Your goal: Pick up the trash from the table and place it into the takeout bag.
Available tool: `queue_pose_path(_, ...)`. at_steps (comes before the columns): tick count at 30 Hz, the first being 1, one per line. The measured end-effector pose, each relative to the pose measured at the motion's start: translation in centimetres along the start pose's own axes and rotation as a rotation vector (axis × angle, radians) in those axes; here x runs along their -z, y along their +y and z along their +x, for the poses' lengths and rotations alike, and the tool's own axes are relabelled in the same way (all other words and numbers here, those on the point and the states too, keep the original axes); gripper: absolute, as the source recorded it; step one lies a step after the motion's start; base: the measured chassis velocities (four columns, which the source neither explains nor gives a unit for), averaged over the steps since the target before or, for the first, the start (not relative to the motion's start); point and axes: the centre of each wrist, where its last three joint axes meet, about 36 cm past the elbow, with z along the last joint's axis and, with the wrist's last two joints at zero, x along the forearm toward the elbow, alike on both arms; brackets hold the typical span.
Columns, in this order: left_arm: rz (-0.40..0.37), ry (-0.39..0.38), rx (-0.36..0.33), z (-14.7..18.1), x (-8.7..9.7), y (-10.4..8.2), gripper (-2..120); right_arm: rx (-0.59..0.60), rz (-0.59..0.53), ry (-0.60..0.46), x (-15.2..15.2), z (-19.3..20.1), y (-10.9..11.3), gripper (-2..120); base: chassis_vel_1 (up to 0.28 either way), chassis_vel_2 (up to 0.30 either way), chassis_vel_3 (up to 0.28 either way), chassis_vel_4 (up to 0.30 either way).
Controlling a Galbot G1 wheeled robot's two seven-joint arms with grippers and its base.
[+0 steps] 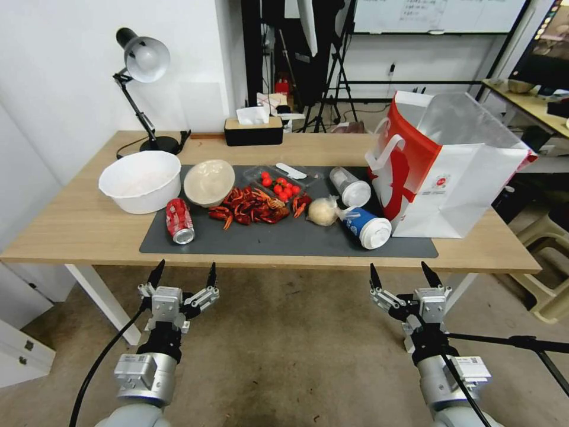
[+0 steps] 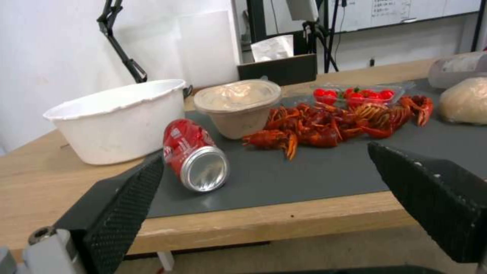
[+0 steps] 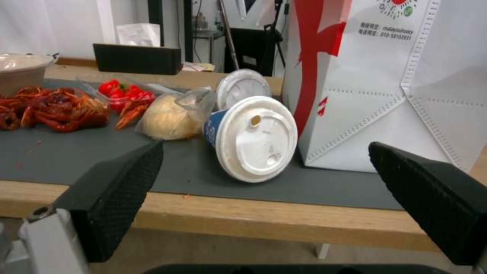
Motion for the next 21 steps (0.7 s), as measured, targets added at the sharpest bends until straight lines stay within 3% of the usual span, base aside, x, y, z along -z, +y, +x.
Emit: queue_pose_path(21,0.0,0.0,0.0,0.0,0.0,0.0,100,0.0,0.0,0.0,0.0,0.0,0.0,100,0.0,0.0,0.0,0.0)
